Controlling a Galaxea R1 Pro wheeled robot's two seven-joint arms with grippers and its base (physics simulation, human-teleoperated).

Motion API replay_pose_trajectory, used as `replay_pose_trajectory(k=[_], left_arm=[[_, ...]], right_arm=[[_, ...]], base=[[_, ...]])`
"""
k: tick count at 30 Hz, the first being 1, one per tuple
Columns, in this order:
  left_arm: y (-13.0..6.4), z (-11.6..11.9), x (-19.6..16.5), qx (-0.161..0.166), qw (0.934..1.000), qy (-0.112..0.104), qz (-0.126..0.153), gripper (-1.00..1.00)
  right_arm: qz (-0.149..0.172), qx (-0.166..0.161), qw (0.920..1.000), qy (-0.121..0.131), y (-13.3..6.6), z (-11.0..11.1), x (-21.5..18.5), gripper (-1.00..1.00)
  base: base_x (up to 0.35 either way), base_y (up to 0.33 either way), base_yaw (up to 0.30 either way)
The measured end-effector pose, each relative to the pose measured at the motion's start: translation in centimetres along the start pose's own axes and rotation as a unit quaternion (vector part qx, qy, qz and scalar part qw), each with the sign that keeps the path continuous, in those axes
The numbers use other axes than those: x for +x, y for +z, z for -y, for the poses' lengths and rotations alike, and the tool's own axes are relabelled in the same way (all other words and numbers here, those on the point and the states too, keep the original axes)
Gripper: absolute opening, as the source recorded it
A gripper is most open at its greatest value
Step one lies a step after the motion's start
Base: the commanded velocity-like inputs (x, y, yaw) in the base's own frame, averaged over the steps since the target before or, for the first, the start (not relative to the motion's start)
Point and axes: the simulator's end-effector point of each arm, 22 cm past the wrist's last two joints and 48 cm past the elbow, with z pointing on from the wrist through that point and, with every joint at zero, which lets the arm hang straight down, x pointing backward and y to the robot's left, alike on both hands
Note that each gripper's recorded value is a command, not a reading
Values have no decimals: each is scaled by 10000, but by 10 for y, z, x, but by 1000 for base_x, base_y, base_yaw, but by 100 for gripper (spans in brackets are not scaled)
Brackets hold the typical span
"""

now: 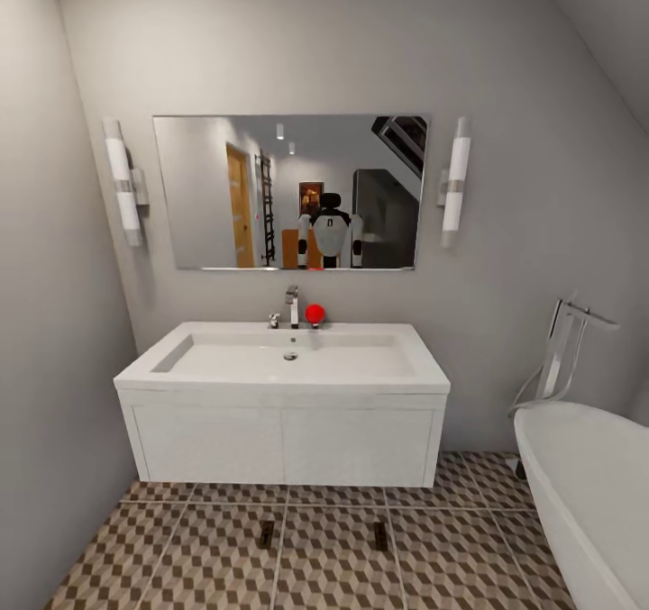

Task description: Take the four mousetraps from the cabinet in the bathroom and place them on the bathroom floor. Make sure all four end up on the same floor surface, and ensure that at least two of them are either under or directly next to the same bathroom sink.

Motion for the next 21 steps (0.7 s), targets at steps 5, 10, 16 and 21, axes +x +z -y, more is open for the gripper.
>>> replay_pose_trajectory(k=[5, 10, 16, 21], left_arm=[[-7, 0, -2, 2, 10000, 0, -1, 100], [-14, 1, -3, 8, 10000, 0, -4, 100], [-23, 3, -5, 16, 10000, 0, -11, 100], [-30, 4, -6, 22, 10000, 0, -14, 100]], right_arm=[[8, -4, 10000, -27, -7, 1, -3, 100], [17, -4, 10000, -29, -14, 2, -5, 100], [16, -4, 10000, -26, -22, 3, -8, 100], [12, 0, 10000, -6, -29, 5, -9, 100]], base=[[0, 0, 0], [0, 0, 0], [0, 0, 0], [0, 0, 0]])
